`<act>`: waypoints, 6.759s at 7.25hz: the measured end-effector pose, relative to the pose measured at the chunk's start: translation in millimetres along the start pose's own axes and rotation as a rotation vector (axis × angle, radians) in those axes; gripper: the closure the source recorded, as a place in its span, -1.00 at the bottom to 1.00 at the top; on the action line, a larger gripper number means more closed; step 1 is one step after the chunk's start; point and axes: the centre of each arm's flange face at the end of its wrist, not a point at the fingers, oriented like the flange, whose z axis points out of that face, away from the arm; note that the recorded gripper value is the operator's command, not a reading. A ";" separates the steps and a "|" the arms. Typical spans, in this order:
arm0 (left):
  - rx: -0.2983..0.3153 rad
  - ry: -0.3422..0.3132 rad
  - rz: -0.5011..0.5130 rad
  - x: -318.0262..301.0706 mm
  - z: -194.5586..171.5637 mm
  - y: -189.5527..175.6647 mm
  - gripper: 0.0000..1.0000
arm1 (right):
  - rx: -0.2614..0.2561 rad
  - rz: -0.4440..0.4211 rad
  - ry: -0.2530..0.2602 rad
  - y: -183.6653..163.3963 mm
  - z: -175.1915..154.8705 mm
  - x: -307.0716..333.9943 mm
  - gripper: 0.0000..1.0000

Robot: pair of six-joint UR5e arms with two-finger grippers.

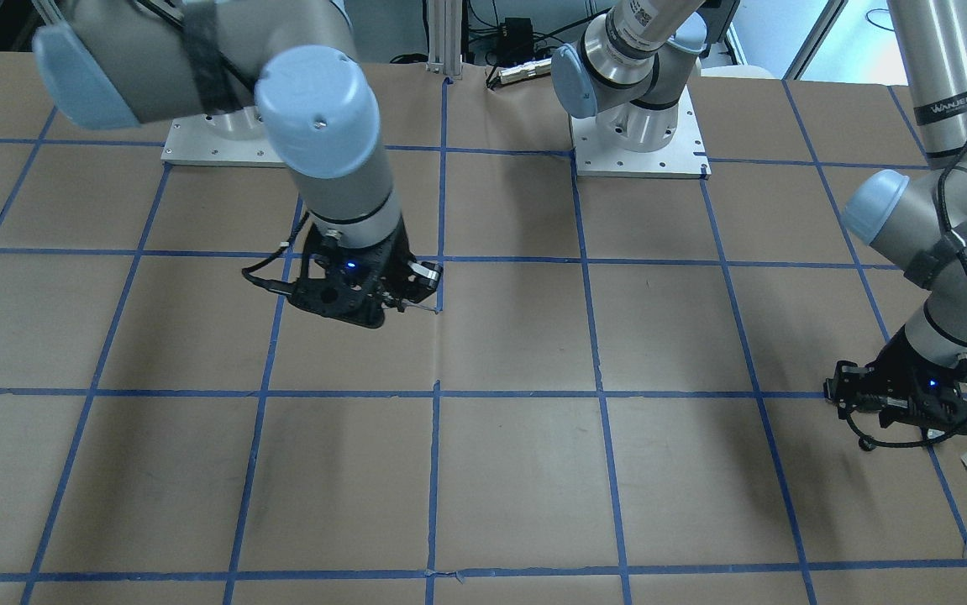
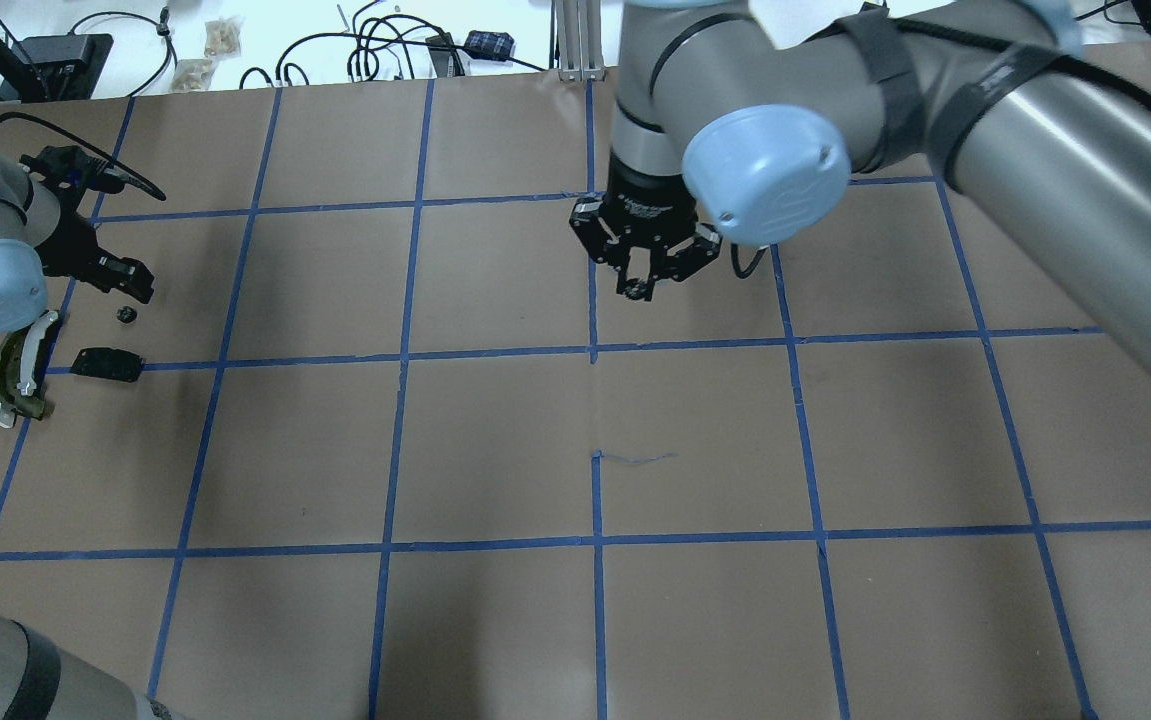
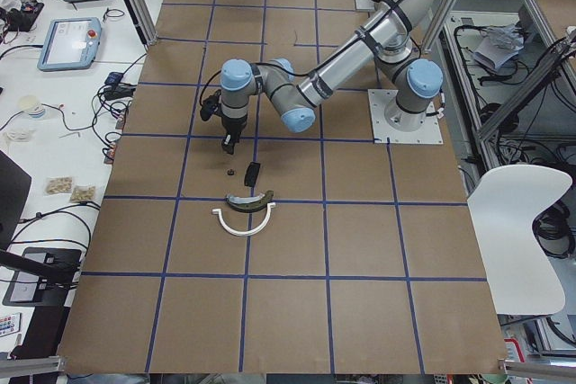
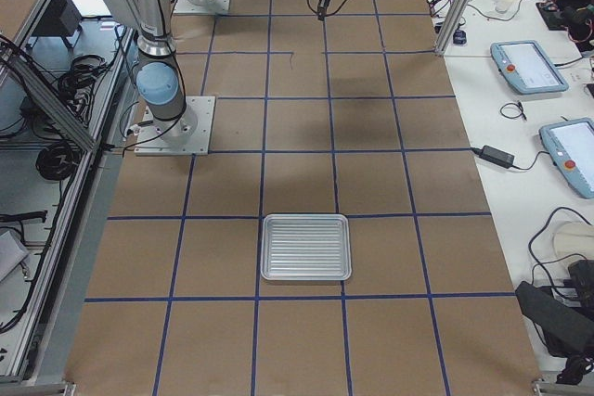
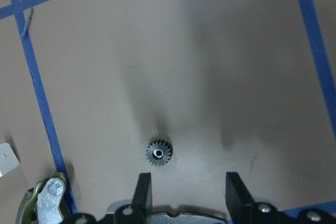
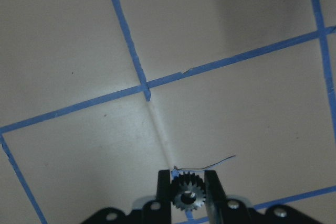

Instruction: Place bearing gear from tray to pile

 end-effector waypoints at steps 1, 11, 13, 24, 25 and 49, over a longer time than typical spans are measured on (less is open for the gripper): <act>0.001 0.023 -0.037 27.5 -15.9 -13.8 -0.15 | -0.001 -0.018 0.003 6.5 31.4 -23.7 0.50; -0.110 0.153 -0.383 354.8 -29.8 -67.0 -0.13 | 0.049 -0.187 -0.020 -43.4 -67.3 67.8 -1.00; -0.124 0.140 -0.414 431.7 3.0 -68.8 -0.12 | 0.003 -0.267 0.012 -37.5 -105.0 125.9 -1.00; -0.146 0.064 -0.339 476.2 32.5 -53.6 -0.29 | 0.172 -0.168 0.020 -34.4 -147.0 198.6 -1.00; -0.152 0.062 -0.338 476.3 34.8 -52.2 -0.05 | 0.171 -0.167 0.020 -34.4 -146.4 198.6 -1.00; -0.020 0.085 0.062 -62.0 73.1 -7.2 0.48 | 0.166 -0.155 0.010 -32.5 -144.8 198.2 -1.00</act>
